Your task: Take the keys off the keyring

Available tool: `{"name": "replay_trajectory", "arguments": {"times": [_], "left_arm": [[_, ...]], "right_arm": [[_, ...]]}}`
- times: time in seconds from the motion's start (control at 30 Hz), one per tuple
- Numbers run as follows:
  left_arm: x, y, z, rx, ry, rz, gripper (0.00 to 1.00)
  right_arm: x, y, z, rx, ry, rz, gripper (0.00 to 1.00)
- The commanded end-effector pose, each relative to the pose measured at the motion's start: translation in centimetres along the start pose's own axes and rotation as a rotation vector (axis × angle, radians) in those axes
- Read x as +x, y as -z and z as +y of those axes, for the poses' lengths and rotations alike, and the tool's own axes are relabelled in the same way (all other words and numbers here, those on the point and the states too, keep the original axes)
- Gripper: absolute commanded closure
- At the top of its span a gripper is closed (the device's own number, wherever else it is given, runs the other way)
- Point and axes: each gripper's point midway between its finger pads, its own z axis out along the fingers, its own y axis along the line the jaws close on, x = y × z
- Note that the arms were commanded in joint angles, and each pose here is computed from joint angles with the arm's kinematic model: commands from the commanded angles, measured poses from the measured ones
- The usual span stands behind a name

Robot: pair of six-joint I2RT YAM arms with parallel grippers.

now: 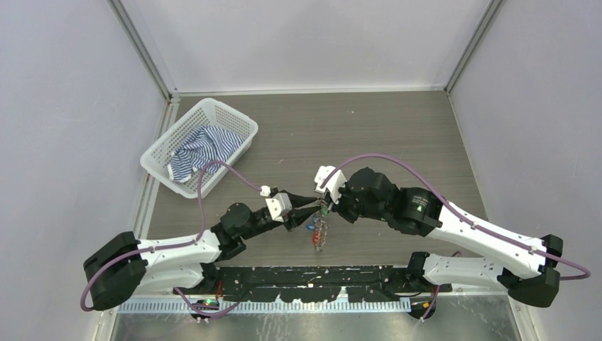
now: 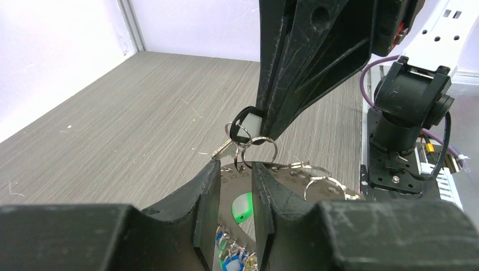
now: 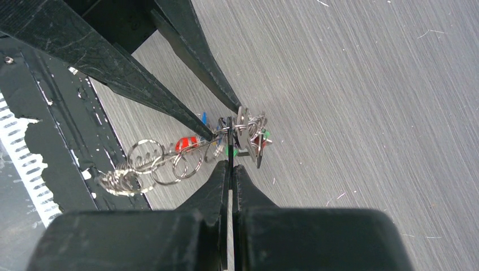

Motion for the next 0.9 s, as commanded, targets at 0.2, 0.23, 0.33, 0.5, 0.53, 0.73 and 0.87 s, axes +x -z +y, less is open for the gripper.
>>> {"name": "replay_trajectory", "arguments": {"times": [0.2, 0.23, 0.33, 0.5, 0.53, 0.73, 0.87], "left_arm": [[-3.13, -1.26, -0.30, 0.033, 0.003, -0.109, 0.73], [-3.19, -1.27, -0.26, 0.030, 0.008, -0.113, 0.73], [-3.11, -1.34, -0.16, 0.023, 0.011, -0.116, 0.75], [-2.85, -1.22, -0.17, 0.022, 0.012, -0.113, 0.81], [-2.87, -1.19, -0.17, 0.022, 0.012, -0.113, 0.81], [-3.14, -1.12, -0.30, 0.030, 0.009, -0.112, 0.83], [-3.05, -1.22, -0.53, 0.045, 0.012, -0.086, 0.99]], "right_arm": [[-3.86, 1.32, -0.83, 0.033, 0.008, -0.149, 0.99], [-3.76, 1.24, -0.81, 0.033, 0.007, -0.145, 0.99], [-3.80, 1.30, -0.94, 0.041, 0.003, -0.149, 0.99], [-3.81, 1.49, -1.15, 0.052, -0.002, -0.155, 0.99], [-3.78, 1.45, -1.12, 0.050, -0.002, -0.154, 0.99], [-3.84, 1.47, -1.13, 0.051, 0.005, -0.160, 0.99], [-3.83, 1.48, -1.38, 0.066, 0.008, -0.163, 0.99]]}}
